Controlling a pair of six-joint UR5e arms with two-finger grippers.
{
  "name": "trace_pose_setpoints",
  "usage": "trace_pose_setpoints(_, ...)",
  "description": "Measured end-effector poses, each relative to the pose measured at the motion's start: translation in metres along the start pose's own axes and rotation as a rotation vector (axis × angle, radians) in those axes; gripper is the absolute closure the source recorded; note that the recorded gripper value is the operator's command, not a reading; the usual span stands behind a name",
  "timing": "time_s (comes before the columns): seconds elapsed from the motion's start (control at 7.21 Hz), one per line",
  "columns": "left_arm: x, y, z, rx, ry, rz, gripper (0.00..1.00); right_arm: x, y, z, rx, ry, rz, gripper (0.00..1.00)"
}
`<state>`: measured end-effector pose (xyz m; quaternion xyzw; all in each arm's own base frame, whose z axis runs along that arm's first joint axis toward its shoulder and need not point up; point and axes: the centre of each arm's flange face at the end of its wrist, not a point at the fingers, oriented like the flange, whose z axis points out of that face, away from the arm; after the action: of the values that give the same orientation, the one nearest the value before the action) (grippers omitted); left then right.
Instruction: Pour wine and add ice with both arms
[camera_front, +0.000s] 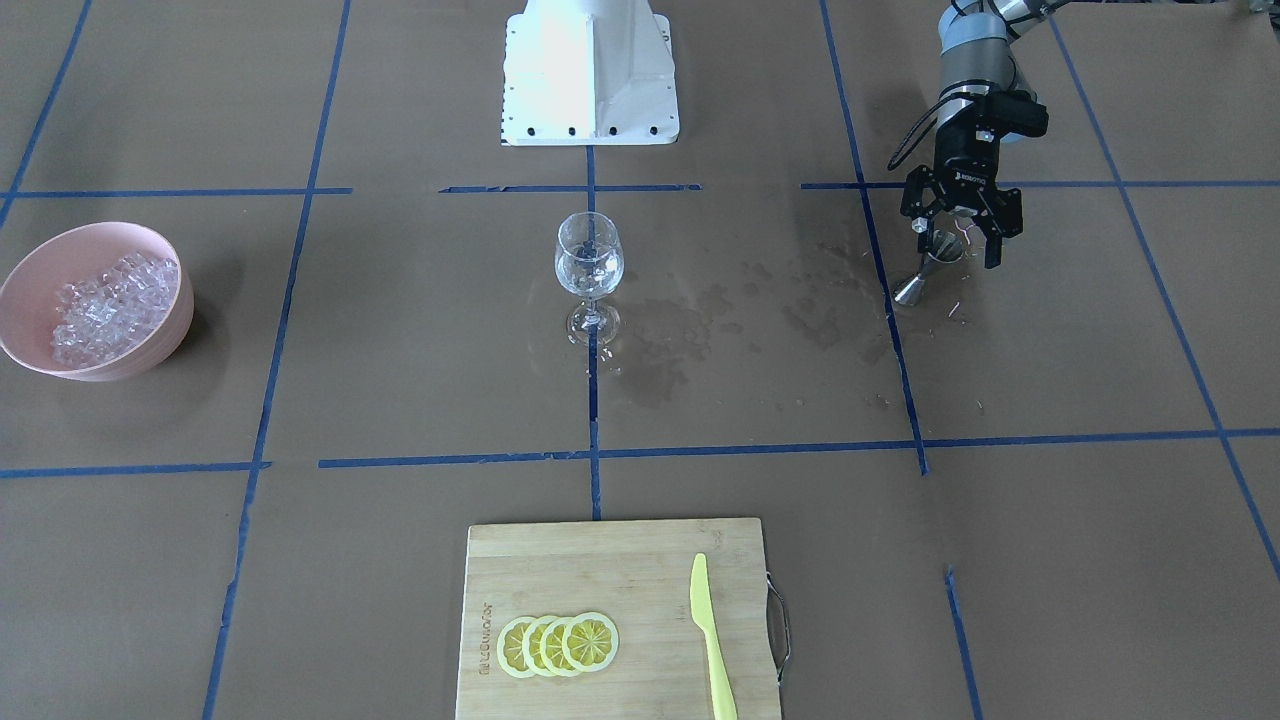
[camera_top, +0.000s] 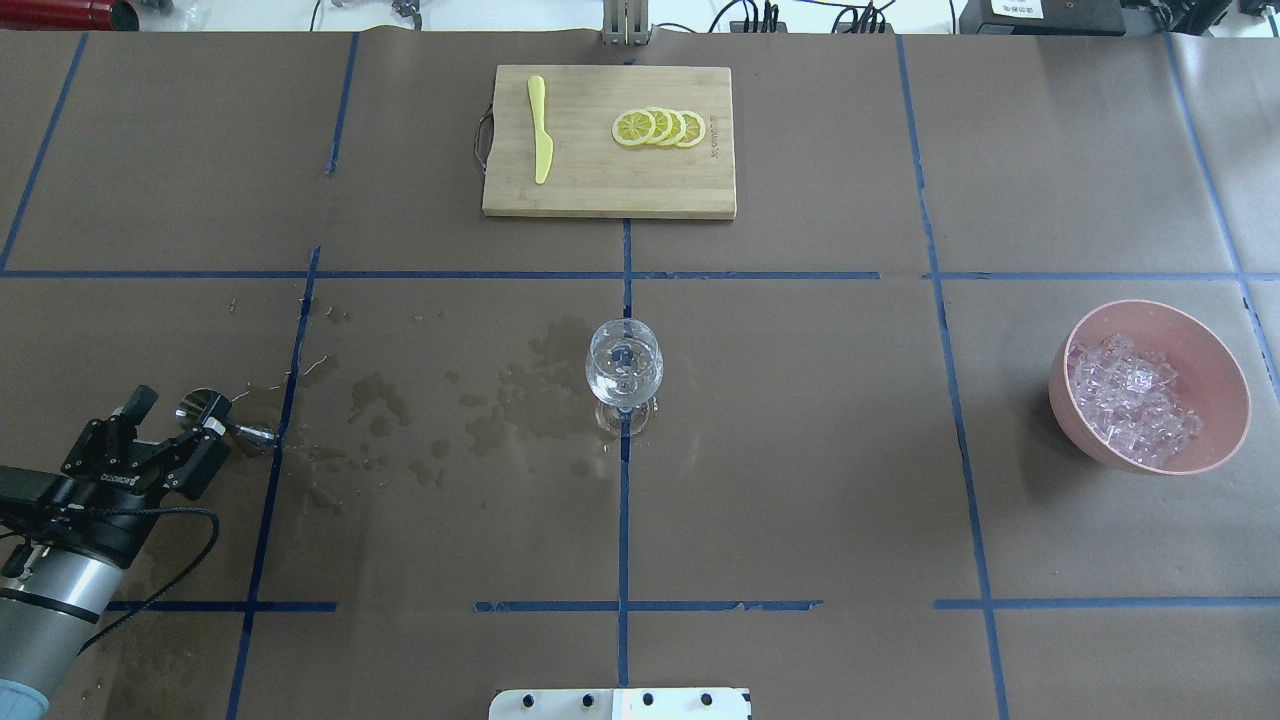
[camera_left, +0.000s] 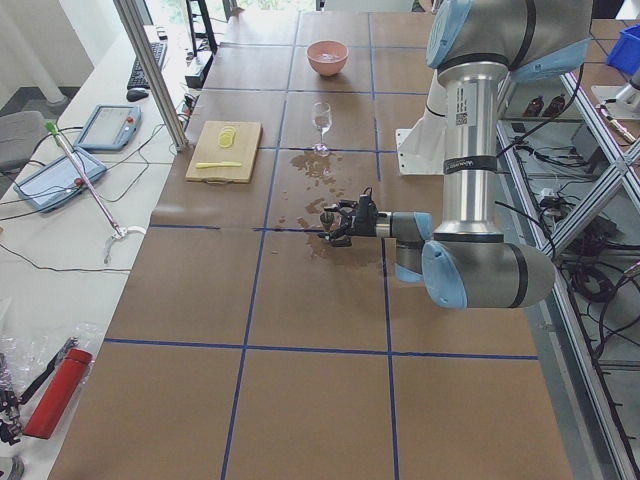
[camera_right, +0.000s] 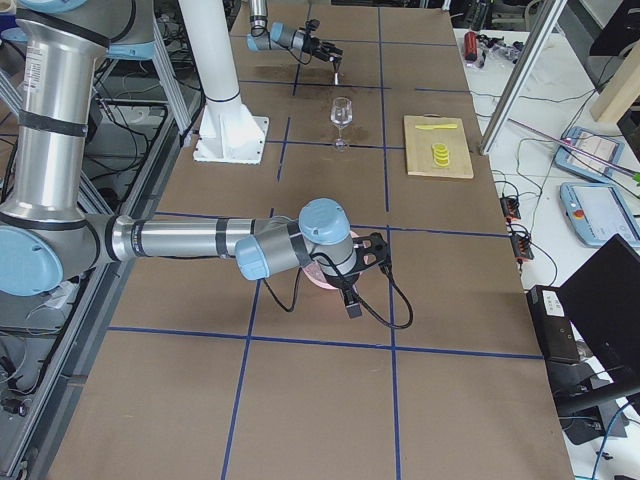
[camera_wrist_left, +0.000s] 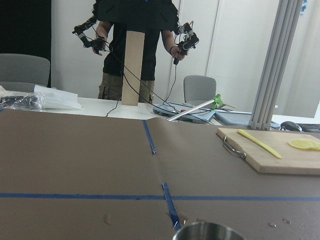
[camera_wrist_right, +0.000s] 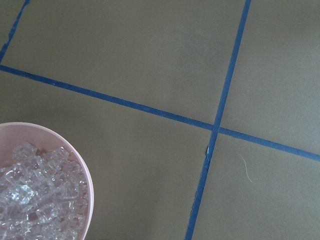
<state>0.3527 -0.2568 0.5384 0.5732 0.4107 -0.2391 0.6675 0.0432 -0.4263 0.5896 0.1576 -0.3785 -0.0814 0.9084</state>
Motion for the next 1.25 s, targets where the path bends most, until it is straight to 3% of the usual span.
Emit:
trace_pose_setpoints(0.55, 0.030, -0.041, -0.006, 0.051, 0.045, -0.017, 0.00, -0.001, 0.000, 0.000, 0.000, -0.006, 0.000, 0.00)
trace_pose_setpoints(0.97, 0.028, -0.068, -0.007, 0.076, 0.111, 0.096, 0.00, -0.001, 0.000, 0.000, -0.001, -0.006, 0.000, 0.00)
trace_pose_setpoints(1.25, 0.014, -0.092, 0.020, 0.077, 0.141, 0.210, 0.00, -0.001, 0.000, 0.000, 0.009, -0.007, -0.009, 0.00)
